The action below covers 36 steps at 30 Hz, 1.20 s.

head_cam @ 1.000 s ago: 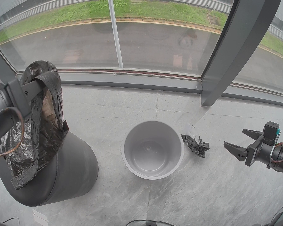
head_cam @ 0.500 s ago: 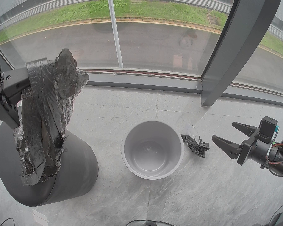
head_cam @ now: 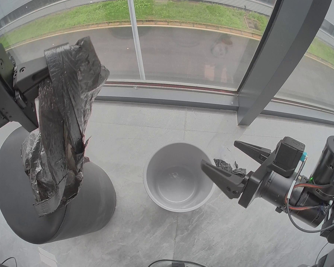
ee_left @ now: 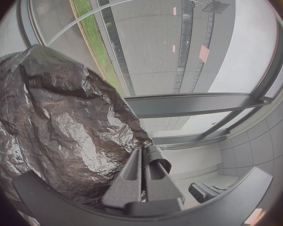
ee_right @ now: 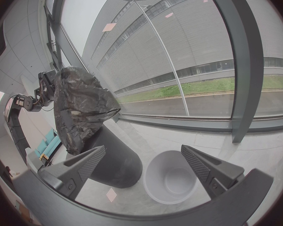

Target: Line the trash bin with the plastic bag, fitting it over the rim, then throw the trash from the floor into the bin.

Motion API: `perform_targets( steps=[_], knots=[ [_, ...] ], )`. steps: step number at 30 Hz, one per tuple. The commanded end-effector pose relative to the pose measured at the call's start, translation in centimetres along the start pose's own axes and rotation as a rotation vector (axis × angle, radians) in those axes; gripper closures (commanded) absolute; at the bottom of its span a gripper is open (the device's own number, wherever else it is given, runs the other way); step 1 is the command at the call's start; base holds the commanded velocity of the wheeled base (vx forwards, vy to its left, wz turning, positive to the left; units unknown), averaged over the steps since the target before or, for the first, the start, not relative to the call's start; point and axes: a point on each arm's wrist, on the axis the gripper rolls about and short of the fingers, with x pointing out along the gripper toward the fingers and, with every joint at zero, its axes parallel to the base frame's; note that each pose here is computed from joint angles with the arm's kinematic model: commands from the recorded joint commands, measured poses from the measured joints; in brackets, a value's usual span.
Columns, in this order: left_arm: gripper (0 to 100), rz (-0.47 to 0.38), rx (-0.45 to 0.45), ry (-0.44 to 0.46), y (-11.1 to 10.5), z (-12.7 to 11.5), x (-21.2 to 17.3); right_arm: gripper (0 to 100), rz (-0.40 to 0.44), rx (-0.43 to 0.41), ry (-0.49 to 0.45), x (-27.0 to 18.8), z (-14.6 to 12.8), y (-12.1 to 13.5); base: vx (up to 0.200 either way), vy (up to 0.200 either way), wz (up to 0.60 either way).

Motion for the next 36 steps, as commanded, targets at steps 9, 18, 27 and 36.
perform_targets(
  steps=[9,18,27,36],
  knots=[
    [100,-0.082,-0.04,0.08,-1.0,-1.4,3.0,0,0.091,-0.008,0.044,0.7,-1.2,2.8,0.0,0.0,0.0],
    [100,-0.112,-0.031,0.073,-1.8,-0.6,4.8,0,0.123,-0.01,0.062,0.4,-1.7,3.9,0.0,0.0,0.0],
    [100,-0.12,-0.027,0.072,-2.0,-0.4,5.2,0,0.134,-0.026,0.093,0.5,-2.7,5.3,0.0,0.0,0.0],
    [100,-0.132,-0.018,0.066,-2.4,-0.2,5.2,0,0.131,-0.033,0.125,1.0,-3.7,5.4,0.0,0.0,0.0]
  ],
)
